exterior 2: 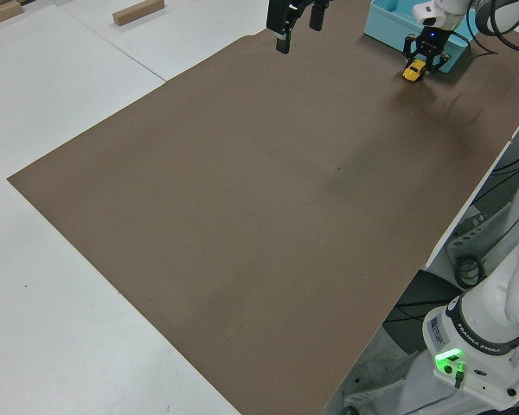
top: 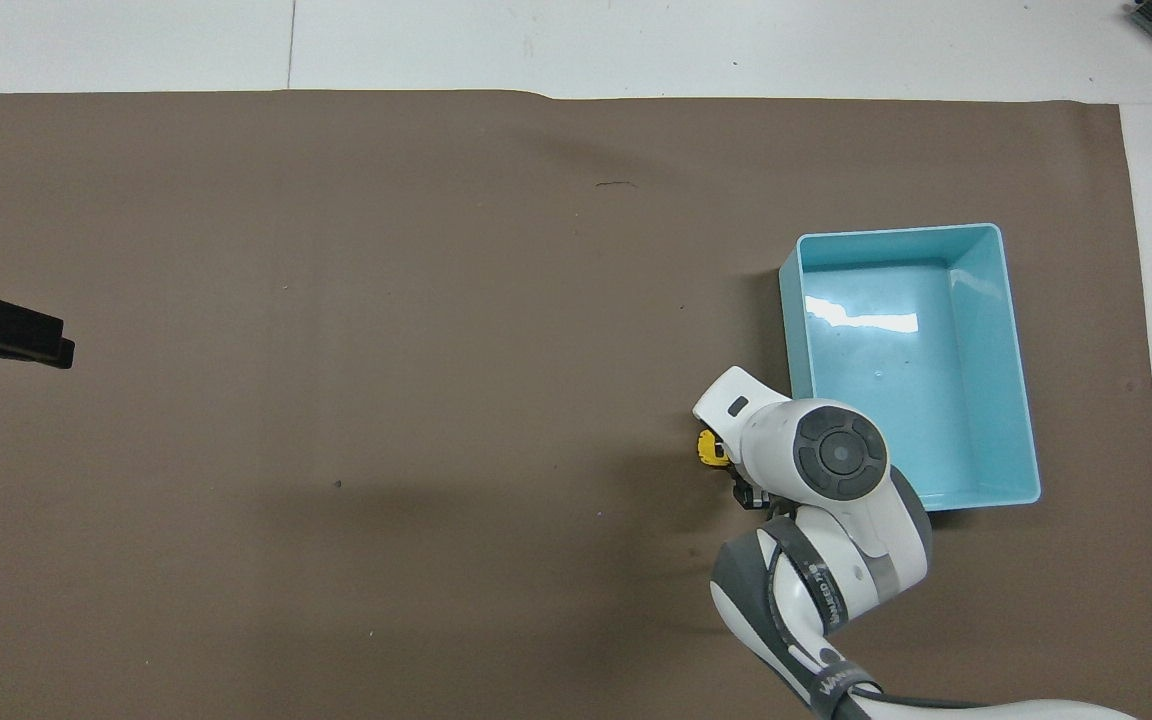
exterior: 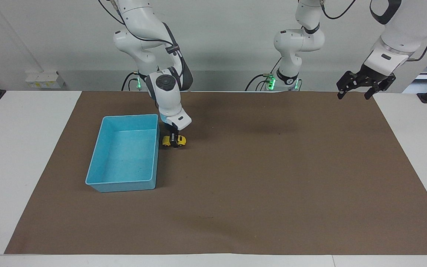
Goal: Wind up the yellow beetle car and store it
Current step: 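Grasp the yellow car with the right gripper, then lift the car over the box wall and lower it inside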
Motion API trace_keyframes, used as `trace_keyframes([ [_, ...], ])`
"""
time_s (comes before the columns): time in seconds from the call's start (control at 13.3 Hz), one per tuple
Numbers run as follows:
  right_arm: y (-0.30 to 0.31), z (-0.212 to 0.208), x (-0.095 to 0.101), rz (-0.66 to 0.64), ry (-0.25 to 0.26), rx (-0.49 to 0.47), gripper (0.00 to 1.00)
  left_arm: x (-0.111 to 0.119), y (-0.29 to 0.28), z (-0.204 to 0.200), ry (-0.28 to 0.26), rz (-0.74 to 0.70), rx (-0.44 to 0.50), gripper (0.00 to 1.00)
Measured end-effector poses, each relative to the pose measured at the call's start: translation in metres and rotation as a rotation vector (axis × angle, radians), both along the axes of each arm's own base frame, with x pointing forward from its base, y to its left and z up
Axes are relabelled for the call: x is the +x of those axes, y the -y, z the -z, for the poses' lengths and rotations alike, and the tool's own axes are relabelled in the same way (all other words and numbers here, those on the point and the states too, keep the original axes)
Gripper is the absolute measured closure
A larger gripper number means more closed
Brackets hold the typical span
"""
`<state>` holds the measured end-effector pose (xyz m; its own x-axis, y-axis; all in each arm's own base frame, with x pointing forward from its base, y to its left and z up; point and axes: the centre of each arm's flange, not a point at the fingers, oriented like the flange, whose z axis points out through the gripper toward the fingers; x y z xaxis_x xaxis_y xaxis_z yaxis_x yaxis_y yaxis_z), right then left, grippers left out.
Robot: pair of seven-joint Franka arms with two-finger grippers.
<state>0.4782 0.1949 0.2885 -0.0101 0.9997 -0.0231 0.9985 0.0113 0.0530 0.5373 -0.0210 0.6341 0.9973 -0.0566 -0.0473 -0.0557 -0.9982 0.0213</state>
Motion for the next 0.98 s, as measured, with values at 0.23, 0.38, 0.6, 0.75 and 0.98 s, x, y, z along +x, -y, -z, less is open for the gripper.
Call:
trace_keyframes([
  [0.23,-0.007,-0.03,0.018,0.004,-0.036,-0.025,0.5,0.0,0.0,0.0,0.0,0.0,0.0,0.0],
  [0.38,-0.013,-0.066,0.036,0.011,-0.041,-0.033,0.5,0.0,0.0,0.0,0.0,0.0,0.0,0.0],
  [0.6,-0.018,-0.115,0.052,0.021,-0.06,-0.05,0.5,0.0,0.0,0.0,0.0,0.0,0.0,0.0],
  [0.75,-0.011,-0.134,0.056,0.013,-0.07,-0.058,0.5,0.0,0.0,0.0,0.0,0.0,0.0,0.0],
  [0.98,0.038,-0.134,0.069,-0.052,-0.096,-0.063,0.5,0.0,0.0,0.0,0.0,0.0,0.0,0.0],
])
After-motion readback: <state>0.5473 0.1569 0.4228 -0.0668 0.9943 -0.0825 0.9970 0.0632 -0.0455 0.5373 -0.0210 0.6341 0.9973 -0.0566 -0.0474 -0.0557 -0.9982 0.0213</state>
